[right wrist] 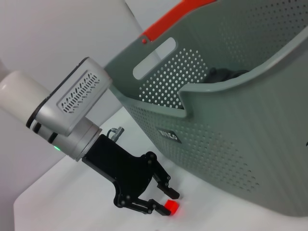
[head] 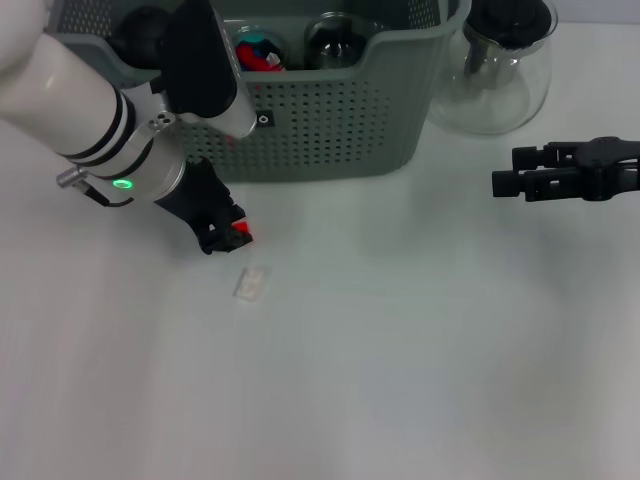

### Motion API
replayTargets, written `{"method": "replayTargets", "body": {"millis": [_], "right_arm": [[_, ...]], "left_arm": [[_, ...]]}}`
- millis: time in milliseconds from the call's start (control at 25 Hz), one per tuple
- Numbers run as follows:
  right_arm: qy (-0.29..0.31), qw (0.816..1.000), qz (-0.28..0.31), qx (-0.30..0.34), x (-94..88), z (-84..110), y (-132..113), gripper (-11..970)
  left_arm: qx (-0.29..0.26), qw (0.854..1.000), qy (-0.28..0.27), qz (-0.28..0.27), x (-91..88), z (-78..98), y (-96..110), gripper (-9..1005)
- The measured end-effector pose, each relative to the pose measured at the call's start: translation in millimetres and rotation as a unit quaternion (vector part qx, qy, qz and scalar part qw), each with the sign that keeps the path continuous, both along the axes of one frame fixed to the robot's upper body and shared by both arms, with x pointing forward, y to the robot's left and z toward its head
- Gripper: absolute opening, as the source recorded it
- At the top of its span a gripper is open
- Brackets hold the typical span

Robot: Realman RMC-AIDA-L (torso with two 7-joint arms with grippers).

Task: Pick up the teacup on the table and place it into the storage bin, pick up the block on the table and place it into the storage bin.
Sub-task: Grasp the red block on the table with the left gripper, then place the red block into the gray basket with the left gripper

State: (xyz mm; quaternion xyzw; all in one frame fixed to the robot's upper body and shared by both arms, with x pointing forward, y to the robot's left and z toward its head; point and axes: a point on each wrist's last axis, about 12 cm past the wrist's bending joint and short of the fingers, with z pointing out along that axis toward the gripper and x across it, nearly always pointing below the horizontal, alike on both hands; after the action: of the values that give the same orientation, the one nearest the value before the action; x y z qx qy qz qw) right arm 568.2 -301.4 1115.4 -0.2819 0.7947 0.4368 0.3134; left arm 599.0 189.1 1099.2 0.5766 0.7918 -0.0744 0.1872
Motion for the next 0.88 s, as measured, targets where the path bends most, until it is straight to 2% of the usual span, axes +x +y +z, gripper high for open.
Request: {"method": "replayTargets", "body": {"millis": [120, 480, 680, 760, 880], "right_arm": [[0.0, 1.0, 0.0, 0.0, 0.0, 0.1, -0.1, 942], [0.0, 1.0, 0.0, 0.0, 0.1, 0.2, -0.5, 941], [0.0, 1.0, -0.001, -0.001, 0.0, 0.4, -1.7, 941], [0.0, 1.0, -0.002, -0.002, 0.1, 0.5, -2.2, 941], [0.0, 1.0, -0.002, -0.002, 0.0, 0.5, -2.2, 941]], "left_arm": [[0.011, 1.0, 0.001, -0.002, -1.0, -2.1, 0.0, 291], [0.01, 1.0, 0.002, -0.004, -2.1, -0.4, -1.0, 257], [0.0, 1.0, 0.0, 0.01, -4.1, 5.8, 1.9, 214], [-0.015, 1.0, 0.006, 0.016, -6.9, 11.6, 2.7, 190], [-0.084, 0.995, 0.037, 0.039, -15.5, 32.7, 5.0, 190]]}}
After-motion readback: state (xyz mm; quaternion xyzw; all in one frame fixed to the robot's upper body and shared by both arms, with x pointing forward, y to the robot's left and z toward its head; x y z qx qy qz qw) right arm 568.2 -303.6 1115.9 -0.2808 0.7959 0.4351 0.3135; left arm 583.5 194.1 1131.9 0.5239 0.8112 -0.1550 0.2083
